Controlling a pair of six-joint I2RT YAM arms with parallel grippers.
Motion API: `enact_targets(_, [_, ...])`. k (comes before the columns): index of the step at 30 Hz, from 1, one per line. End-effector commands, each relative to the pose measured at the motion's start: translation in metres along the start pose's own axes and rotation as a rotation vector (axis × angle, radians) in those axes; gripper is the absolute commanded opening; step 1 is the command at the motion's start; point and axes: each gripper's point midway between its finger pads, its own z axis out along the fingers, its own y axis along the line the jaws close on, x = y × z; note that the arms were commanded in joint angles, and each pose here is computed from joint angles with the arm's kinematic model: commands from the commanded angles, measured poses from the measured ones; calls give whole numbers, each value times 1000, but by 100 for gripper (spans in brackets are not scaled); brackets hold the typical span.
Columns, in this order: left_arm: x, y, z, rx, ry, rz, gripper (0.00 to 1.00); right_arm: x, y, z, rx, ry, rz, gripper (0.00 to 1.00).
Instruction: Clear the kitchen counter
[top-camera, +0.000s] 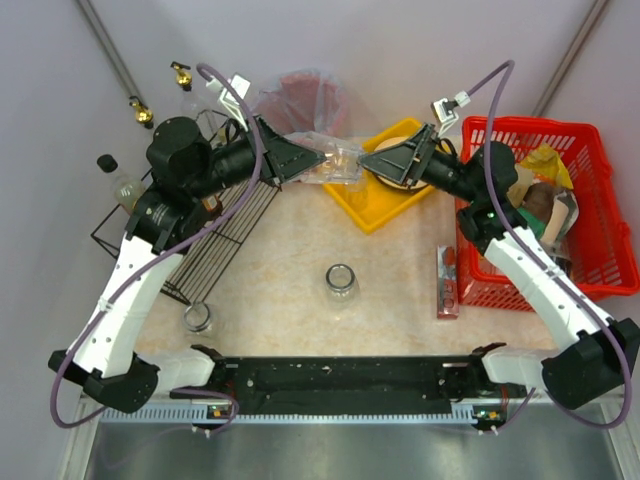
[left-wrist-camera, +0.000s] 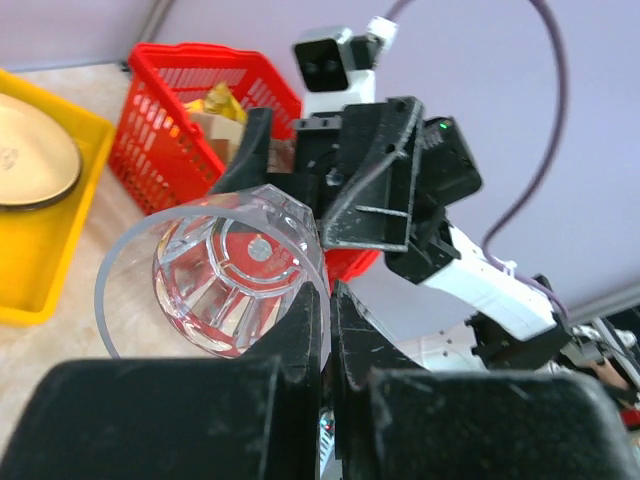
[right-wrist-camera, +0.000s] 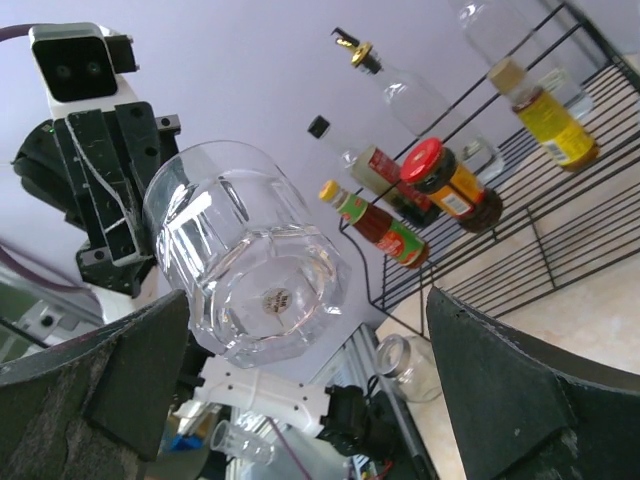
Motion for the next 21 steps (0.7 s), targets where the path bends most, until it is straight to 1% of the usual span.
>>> enact_targets(1, [-12,-41,-11,169,-39,36,0,0,39,3,-137,0,-3,99])
enact_targets(4, [-11,-46,-11,204,-39,29,0,4,55,6,-202,11,12,99])
enact_targets(9, [-13,-50,-5,255,-41,0,0,14,85,7,-305,66,27,99])
enact_targets(14, [-17,-48,-4,249,-67,9,0,13,93,2,-312,54,39,98])
enact_targets(17, [-18,-50,-2,259,-59,15,0,9,95,-1,-307,24,28,93])
enact_targets(21, [-17,-47,2,261,-44,6,0,6,100,-2,-302,9,1,83])
